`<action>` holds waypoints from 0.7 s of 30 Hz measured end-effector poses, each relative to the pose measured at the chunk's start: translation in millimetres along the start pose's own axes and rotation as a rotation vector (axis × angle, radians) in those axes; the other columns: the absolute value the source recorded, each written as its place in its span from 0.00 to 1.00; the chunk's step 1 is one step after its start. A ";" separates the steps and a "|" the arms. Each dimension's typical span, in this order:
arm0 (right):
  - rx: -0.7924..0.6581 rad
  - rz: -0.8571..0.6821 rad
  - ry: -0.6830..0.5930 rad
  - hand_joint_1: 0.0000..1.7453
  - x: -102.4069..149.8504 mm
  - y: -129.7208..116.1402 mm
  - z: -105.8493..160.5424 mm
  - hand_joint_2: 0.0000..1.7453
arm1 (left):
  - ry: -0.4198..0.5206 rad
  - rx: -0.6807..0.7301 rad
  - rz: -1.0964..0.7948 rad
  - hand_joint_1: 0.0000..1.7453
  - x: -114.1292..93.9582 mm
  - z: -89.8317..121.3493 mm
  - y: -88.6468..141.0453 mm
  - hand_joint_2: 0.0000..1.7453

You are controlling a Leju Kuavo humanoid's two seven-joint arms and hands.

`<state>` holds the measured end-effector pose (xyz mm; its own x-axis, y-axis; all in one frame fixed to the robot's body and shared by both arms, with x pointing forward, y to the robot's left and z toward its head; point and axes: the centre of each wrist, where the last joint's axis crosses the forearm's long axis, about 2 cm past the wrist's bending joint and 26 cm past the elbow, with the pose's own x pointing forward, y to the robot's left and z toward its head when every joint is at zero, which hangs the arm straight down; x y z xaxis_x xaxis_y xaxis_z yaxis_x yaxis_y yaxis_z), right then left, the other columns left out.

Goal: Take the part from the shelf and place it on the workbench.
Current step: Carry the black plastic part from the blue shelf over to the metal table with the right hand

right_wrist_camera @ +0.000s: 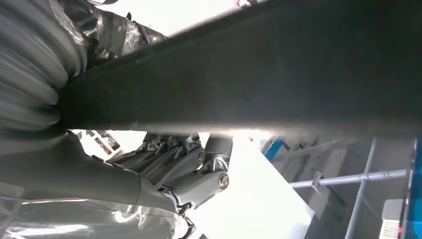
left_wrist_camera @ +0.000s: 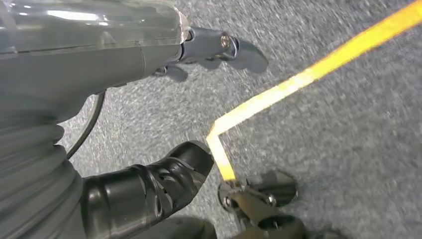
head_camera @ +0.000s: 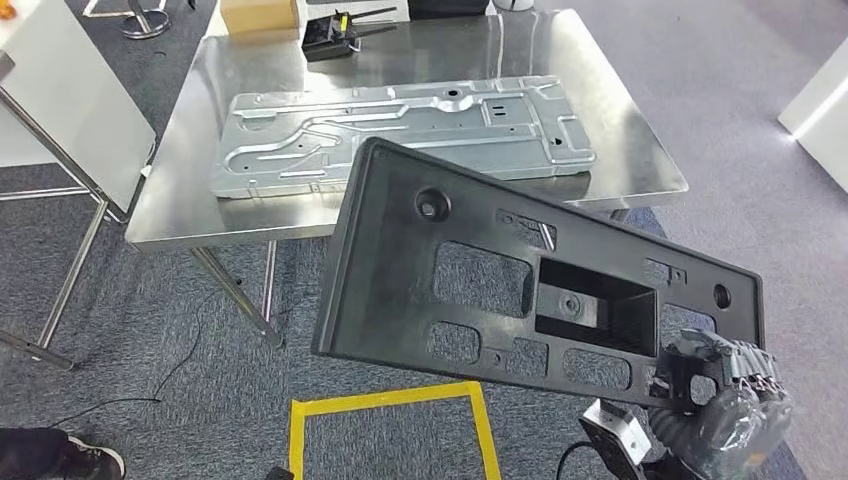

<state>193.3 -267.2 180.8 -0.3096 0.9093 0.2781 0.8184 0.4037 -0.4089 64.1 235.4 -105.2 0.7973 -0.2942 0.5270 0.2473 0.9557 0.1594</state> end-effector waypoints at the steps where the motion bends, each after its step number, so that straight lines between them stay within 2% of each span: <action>1: -0.002 -0.001 -0.001 1.00 0.2 0.5 -1.0 1.00 | -0.001 0.000 -0.001 0.00 0.6 -0.3 0.2 1.00; 13: -0.009 -0.009 -0.017 1.00 1.2 6.2 -8.7 1.00 | 0.010 0.000 -0.007 0.00 -4.0 1.2 1.6 1.00; 21: -0.016 -0.012 -0.032 1.00 0.2 8.0 -13.1 1.00 | 0.002 0.001 -0.011 0.00 0.2 -0.8 3.1 1.00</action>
<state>206.1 -265.1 189.0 -0.3350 0.9072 0.2545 0.8221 0.4133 -0.3914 65.5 238.3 -105.3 0.7957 -0.3044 0.5237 0.2550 0.9525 0.1662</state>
